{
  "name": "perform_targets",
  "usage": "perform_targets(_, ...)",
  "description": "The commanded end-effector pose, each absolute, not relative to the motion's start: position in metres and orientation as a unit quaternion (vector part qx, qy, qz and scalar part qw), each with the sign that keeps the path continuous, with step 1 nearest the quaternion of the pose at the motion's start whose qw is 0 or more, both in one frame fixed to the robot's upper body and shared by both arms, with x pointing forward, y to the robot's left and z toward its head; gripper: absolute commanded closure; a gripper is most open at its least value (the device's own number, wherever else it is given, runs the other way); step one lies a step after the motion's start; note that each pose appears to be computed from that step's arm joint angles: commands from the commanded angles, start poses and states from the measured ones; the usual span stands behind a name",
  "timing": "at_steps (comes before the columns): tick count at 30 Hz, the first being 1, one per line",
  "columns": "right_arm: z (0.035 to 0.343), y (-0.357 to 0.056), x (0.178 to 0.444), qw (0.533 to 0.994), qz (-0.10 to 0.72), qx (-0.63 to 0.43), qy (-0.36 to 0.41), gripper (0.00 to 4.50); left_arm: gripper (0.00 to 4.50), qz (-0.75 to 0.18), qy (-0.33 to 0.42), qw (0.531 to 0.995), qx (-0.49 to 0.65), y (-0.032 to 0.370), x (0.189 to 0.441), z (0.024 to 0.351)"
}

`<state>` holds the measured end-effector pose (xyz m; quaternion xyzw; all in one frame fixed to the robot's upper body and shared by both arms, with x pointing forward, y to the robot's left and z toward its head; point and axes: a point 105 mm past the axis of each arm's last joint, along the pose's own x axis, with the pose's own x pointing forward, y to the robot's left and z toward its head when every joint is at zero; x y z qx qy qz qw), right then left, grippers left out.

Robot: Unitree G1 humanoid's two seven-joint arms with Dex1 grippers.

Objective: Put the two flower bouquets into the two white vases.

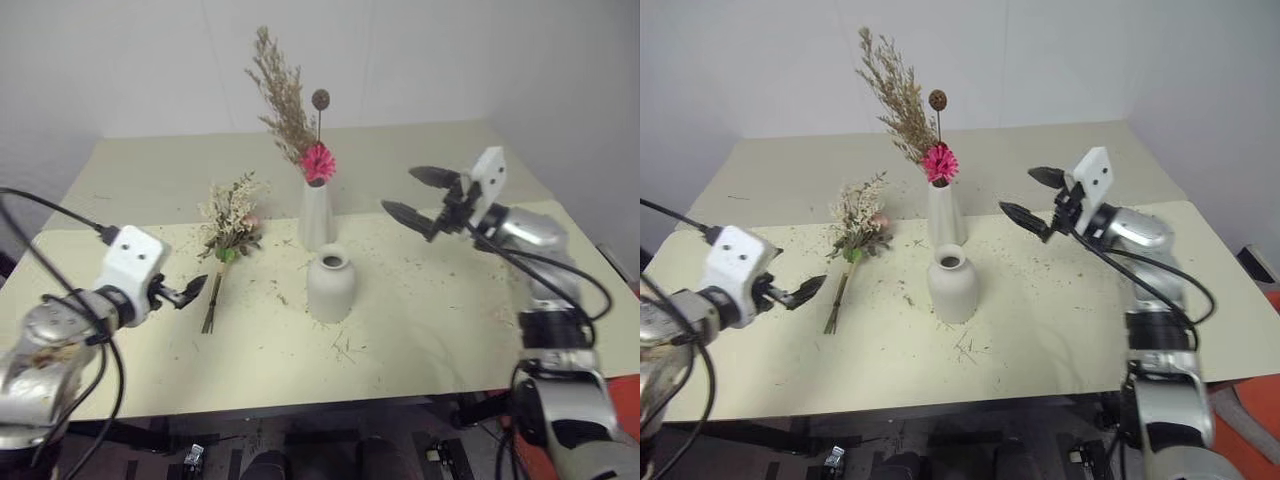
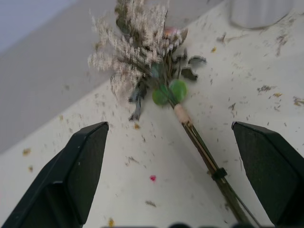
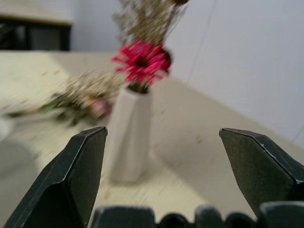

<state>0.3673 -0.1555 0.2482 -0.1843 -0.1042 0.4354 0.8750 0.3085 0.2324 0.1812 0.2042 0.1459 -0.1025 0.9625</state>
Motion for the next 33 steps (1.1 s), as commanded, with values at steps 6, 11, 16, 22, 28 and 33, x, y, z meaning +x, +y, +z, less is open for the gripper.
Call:
perform_targets(6,0.277,-0.139,0.316,0.809,0.518,-0.256,-0.107,0.04,0.00,-0.004,0.309,0.945,0.103,0.235,0.359,0.154)
perform_targets(11,0.286,-0.137,0.313,0.816,0.502,-0.260,-0.118,0.04,0.00,-0.015,0.311,0.948,0.068,0.222,0.382,0.151)
perform_targets(16,0.289,-0.142,0.310,0.827,0.480,-0.269,-0.117,0.04,0.00,-0.026,0.356,0.933,0.055,0.213,0.390,0.140)
perform_targets(22,0.292,-0.143,0.305,0.833,0.468,-0.266,-0.124,0.00,1.56,-0.044,0.335,0.938,0.072,0.201,0.403,0.141)
perform_targets(28,0.289,-0.146,0.300,0.841,0.457,-0.261,-0.122,0.00,3.41,-0.056,0.299,0.945,0.117,0.191,0.411,0.146)
perform_targets(33,0.289,-0.147,0.295,0.843,0.458,-0.255,-0.123,0.00,4.38,-0.031,0.268,0.952,0.145,0.196,0.417,0.152)
